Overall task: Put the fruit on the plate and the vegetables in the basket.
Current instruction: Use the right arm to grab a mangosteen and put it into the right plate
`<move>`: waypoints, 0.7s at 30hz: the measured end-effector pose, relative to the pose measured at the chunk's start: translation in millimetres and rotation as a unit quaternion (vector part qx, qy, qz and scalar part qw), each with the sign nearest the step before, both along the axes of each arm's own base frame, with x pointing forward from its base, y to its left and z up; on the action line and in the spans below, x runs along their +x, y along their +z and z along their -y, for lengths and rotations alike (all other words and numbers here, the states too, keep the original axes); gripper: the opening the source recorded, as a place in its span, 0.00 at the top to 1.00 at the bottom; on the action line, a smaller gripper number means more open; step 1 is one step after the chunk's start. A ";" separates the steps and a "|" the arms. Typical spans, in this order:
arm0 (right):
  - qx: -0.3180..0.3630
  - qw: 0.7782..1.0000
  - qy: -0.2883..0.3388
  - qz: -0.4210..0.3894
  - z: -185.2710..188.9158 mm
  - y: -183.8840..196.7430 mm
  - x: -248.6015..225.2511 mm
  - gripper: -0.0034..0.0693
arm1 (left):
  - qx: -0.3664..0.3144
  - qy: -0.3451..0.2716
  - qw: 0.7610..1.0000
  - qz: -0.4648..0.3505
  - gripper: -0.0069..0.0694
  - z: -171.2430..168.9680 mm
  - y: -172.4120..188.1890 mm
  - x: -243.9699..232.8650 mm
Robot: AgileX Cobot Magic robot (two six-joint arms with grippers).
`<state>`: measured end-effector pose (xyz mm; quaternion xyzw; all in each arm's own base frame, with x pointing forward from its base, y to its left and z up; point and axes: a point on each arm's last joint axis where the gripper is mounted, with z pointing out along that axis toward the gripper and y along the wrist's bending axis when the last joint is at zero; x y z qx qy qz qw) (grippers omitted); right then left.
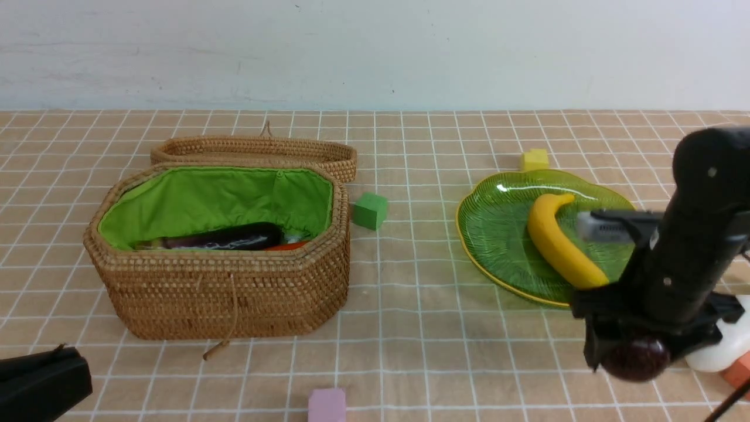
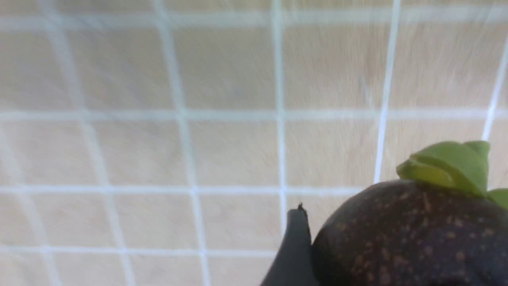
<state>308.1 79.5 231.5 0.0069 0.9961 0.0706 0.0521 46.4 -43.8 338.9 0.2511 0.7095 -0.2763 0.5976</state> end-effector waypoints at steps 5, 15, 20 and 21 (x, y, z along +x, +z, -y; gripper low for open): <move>0.033 0.988 0.001 0.152 -6.2 33.3 28.2 0.17 | -0.022 -0.003 1.000 0.022 0.89 0.8 5.7 0.1; 0.040 0.965 0.060 0.254 -23.2 -4.6 97.8 0.06 | -0.025 -0.003 0.999 0.024 0.88 0.9 6.3 0.0; 0.042 0.961 0.062 0.265 -23.9 7.3 100.0 0.02 | -0.022 -0.003 1.000 0.021 0.88 0.8 5.6 0.0; 0.042 0.960 0.065 0.268 -23.7 16.3 97.8 0.03 | -0.022 -0.003 1.000 0.021 0.88 0.8 5.5 0.0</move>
